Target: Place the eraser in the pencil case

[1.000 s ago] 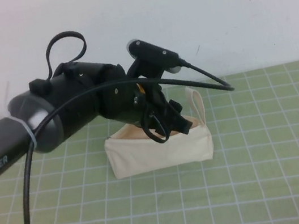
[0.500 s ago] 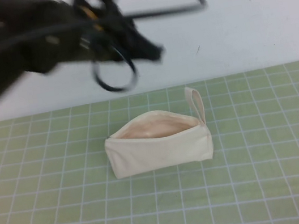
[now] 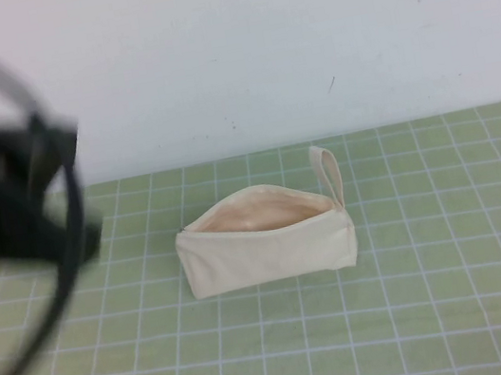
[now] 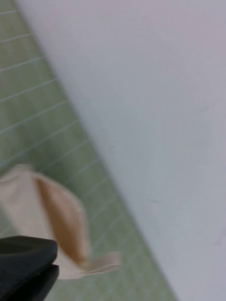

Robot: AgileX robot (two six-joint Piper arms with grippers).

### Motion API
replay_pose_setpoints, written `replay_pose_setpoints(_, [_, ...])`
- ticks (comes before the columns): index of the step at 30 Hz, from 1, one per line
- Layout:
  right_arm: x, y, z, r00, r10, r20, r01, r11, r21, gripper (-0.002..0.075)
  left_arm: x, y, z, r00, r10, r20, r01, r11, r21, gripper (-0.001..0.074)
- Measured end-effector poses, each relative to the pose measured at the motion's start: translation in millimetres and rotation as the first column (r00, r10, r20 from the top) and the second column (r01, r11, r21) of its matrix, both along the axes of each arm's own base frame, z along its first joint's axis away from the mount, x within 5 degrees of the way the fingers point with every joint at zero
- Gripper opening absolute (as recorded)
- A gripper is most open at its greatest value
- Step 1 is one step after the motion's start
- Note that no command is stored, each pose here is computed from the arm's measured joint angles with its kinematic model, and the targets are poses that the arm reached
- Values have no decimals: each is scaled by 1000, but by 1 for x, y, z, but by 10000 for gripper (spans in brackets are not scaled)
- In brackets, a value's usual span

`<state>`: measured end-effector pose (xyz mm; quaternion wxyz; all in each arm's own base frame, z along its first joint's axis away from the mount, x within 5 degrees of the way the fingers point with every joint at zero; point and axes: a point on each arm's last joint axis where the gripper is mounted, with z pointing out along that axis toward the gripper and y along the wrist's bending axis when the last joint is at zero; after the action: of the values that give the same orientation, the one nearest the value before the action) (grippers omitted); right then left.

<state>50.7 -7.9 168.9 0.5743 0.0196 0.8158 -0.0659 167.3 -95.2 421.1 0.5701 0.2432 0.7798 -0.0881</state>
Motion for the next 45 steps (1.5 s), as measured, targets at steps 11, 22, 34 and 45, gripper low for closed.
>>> replay_pose_setpoints(11, [0,0,0,1000,0,0,0,1000,0,-1,-48,28,-98,923,61,-379,-21,994,111,0])
replay_pose_setpoints(22, [0,0,0,1000,0,0,0,1000,0,-1,-68,43,-157,981,49,-189,-85,978,-188,0])
replay_pose_setpoints(34, [0,0,0,1000,0,0,0,1000,0,-1,-107,79,-229,958,284,39,-242,874,-421,-1])
replay_pose_setpoints(45, [0,0,0,1000,0,0,0,1000,0,-1,-115,86,-247,911,389,-136,-412,844,-342,-1])
